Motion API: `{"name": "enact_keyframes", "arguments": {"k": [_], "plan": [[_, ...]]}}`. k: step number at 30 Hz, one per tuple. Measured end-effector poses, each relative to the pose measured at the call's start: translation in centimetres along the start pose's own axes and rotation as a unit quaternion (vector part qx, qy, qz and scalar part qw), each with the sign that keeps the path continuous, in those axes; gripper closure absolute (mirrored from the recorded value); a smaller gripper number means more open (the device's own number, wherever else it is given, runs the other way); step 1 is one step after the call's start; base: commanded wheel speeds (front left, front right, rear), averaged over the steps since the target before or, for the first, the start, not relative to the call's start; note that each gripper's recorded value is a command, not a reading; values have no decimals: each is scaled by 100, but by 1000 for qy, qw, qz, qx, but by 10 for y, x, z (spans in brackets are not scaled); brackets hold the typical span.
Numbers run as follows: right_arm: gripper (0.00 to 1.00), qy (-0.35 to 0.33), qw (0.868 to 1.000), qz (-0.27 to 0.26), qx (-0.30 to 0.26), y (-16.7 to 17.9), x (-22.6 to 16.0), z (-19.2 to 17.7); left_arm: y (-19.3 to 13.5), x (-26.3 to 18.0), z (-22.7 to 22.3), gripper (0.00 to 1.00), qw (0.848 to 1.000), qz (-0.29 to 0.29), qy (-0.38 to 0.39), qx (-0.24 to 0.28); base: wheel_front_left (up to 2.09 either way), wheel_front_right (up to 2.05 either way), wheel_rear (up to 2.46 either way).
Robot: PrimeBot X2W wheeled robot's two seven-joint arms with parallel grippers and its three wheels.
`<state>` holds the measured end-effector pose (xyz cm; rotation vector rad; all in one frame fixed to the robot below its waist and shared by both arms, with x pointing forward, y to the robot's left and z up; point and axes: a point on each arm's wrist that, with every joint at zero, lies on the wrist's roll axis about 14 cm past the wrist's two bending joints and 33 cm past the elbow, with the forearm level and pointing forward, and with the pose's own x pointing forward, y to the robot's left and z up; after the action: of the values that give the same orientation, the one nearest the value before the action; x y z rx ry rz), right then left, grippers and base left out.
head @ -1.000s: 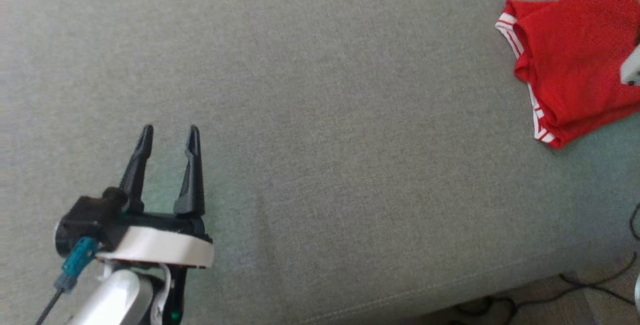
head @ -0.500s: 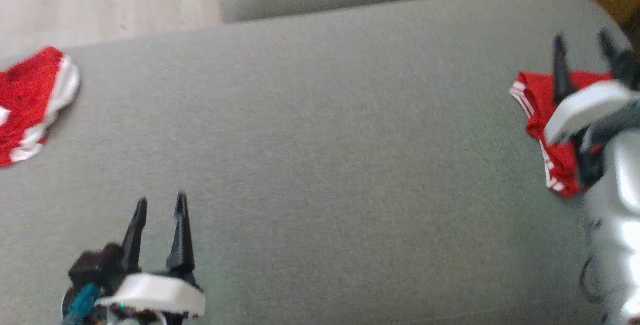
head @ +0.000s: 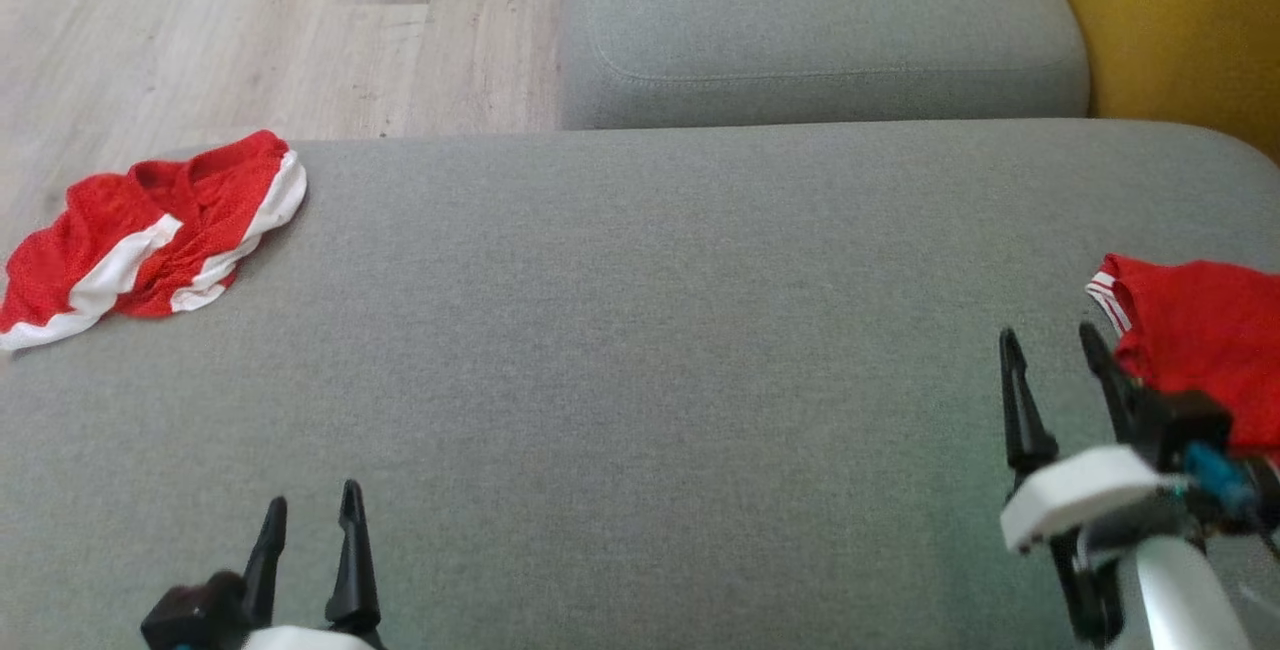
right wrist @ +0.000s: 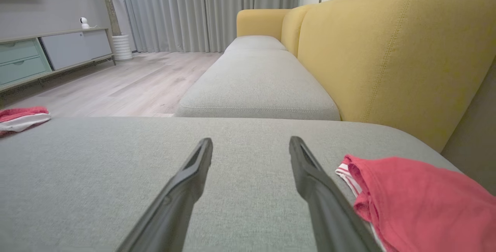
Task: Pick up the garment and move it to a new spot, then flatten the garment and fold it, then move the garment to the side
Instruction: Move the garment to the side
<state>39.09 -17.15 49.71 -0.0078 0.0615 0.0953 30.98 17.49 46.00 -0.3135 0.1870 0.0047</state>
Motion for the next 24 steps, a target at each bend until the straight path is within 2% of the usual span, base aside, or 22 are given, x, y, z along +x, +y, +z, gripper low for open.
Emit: {"name": "enact_keyframes", "arguments": {"k": [11, 24], "plan": [[0, 13, 999, 9, 46, 14, -53, -22, -2, -7, -6, 0, 1000, -1, 0, 5, 0, 0, 0], [0, 20, 998, 19, 56, 22, -66, -26, -3, -15, -13, 0, 1000, -1, 6, 3, 0, 0, 0]]}}
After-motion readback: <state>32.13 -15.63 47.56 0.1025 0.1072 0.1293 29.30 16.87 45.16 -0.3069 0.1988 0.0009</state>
